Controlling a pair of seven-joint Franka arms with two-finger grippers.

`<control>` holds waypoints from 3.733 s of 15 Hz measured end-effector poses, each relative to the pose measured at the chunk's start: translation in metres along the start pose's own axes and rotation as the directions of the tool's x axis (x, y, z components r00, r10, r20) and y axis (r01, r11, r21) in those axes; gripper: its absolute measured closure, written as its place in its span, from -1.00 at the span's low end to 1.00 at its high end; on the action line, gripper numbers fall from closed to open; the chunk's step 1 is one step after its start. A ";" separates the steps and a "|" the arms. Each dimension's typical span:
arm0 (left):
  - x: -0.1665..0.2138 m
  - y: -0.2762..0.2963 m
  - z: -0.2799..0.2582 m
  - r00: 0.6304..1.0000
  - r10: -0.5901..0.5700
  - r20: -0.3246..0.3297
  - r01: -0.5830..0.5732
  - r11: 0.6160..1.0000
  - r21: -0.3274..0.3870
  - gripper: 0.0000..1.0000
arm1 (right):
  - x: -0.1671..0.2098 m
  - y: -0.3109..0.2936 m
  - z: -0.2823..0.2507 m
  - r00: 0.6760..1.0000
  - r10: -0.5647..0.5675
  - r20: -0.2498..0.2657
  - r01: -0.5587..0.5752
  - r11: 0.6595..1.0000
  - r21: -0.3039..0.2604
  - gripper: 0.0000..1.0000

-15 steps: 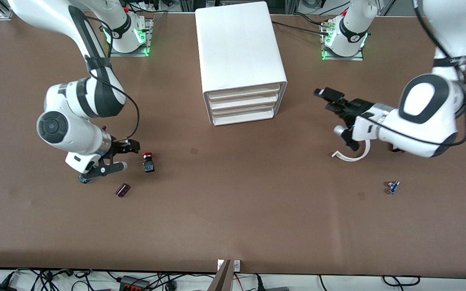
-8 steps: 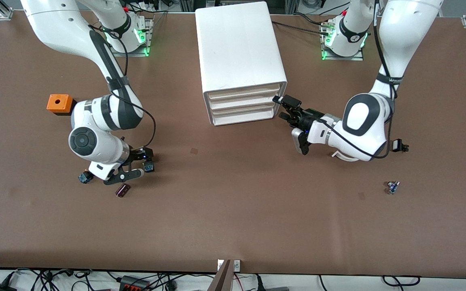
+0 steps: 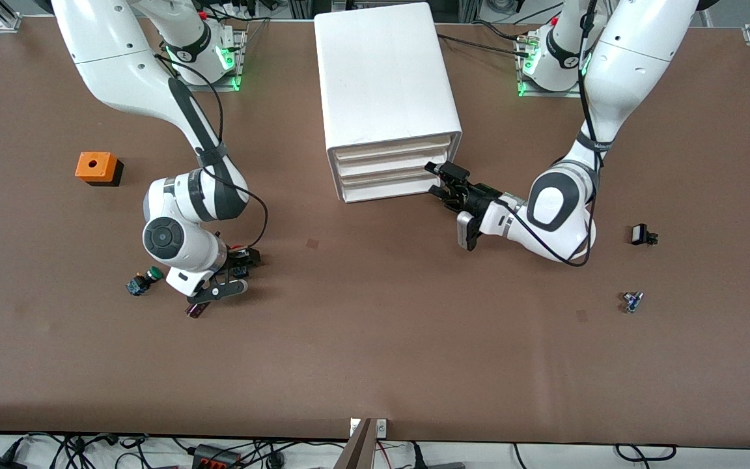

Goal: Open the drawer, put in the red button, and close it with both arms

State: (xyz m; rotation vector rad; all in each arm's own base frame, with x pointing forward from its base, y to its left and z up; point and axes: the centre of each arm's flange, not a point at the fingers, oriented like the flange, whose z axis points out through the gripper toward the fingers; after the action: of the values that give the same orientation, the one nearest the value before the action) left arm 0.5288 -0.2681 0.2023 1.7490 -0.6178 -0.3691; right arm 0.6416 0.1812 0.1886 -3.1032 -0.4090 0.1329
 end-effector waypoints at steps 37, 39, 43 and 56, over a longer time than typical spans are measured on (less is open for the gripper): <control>0.056 0.121 -0.163 0.928 -0.372 -0.027 0.310 0.727 0.613 -1.00 | -0.005 -0.283 -0.242 0.977 -0.057 -0.204 0.078 0.993 0.094 0.19; 0.051 0.137 -0.181 0.897 -0.438 -0.067 0.342 0.589 0.732 -1.00 | -0.014 -0.314 -0.225 0.979 -0.062 -0.192 0.082 0.992 0.096 0.19; 0.049 0.149 -0.217 0.883 -0.450 -0.135 0.337 0.406 0.850 -1.00 | -0.029 -0.367 -0.184 0.982 -0.060 -0.177 0.079 0.992 0.100 0.19; 0.045 0.093 -0.257 0.860 -0.466 -0.207 0.404 0.374 0.835 -1.00 | -0.049 -0.404 -0.138 0.992 -0.065 -0.103 0.072 0.995 0.067 0.19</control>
State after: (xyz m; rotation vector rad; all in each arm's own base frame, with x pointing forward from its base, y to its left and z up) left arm 0.6857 -0.1062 0.3632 2.9428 -0.3594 -0.5358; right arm 0.5017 0.5589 0.3380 -3.0064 -0.4964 -0.0103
